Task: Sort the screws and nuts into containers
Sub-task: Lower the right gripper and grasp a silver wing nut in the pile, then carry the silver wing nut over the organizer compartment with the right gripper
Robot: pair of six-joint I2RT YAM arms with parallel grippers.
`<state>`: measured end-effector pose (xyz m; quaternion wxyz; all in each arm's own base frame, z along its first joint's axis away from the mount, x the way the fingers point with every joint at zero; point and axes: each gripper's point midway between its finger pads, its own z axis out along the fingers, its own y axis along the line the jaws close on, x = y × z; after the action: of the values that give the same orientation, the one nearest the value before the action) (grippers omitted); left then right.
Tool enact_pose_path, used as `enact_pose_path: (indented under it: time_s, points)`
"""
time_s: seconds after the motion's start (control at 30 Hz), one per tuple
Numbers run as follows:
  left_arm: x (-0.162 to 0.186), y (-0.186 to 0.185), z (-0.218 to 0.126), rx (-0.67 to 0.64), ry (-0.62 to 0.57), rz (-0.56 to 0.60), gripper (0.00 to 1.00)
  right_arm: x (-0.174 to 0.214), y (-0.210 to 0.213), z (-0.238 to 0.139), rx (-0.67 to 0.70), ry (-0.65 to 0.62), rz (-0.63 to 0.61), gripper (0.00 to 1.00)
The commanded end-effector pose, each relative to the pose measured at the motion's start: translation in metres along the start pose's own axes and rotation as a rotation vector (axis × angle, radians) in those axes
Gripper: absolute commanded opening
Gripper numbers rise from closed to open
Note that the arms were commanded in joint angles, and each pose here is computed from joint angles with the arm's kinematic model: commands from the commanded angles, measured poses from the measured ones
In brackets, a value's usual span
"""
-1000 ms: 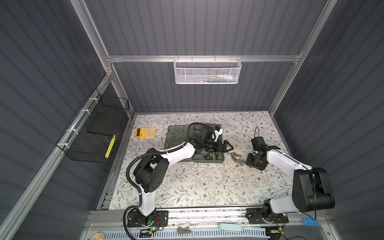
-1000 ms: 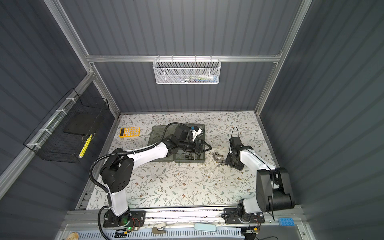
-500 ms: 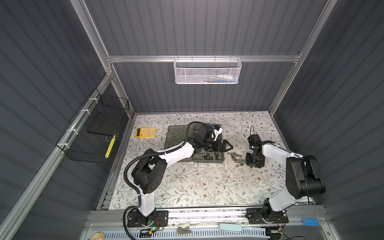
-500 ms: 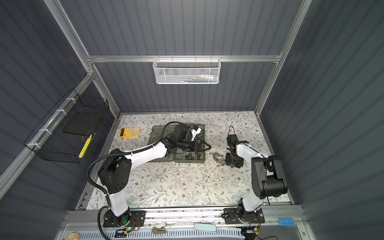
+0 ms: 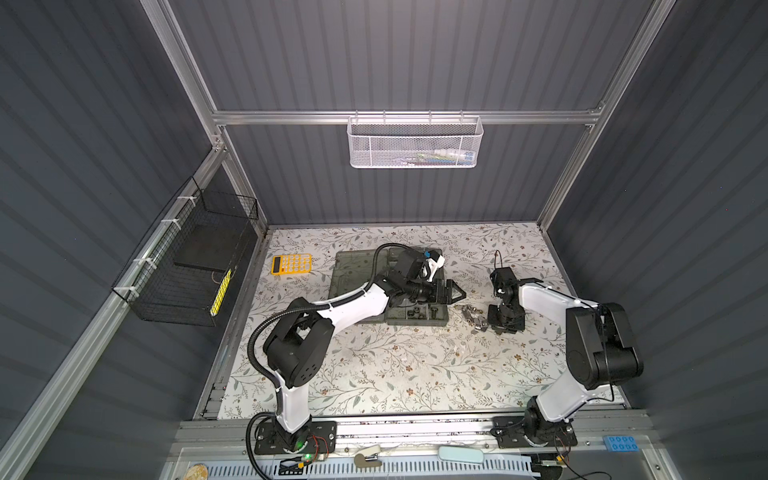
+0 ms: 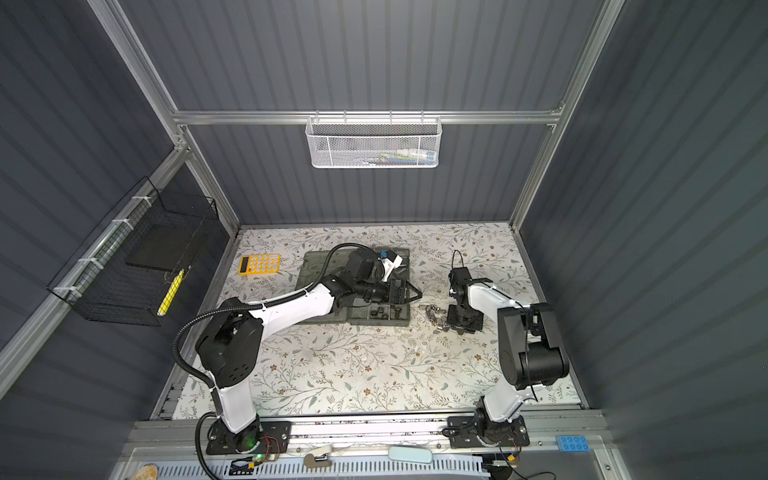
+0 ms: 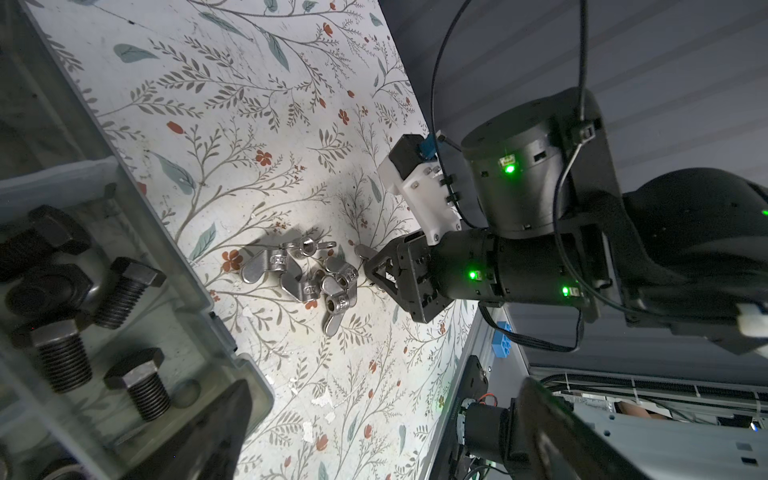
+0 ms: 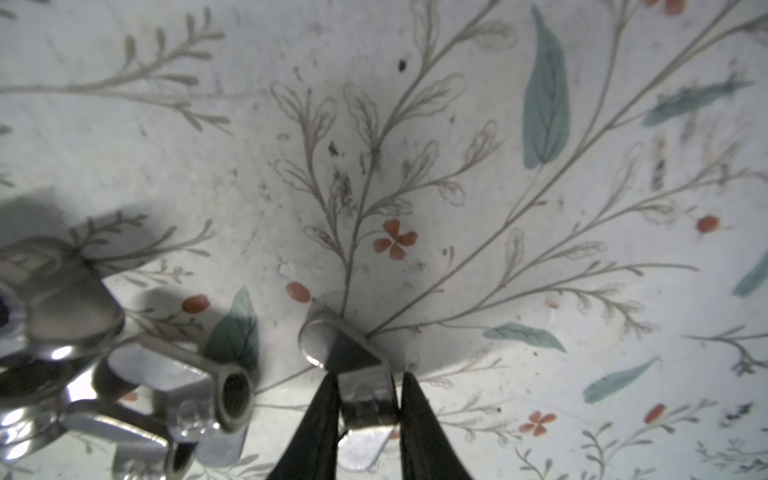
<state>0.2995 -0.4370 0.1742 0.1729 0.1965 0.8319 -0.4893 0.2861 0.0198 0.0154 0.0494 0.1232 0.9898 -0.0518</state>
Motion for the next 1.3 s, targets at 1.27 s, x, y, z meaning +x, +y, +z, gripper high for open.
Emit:
enact_pose_path:
  time_s: [1.27]
  points:
    - [-0.086, 0.059, -0.091, -0.054, -0.248, -0.22, 1.0, -0.103, 0.158, -0.151, -0.681, -0.236, -0.035, 0.13]
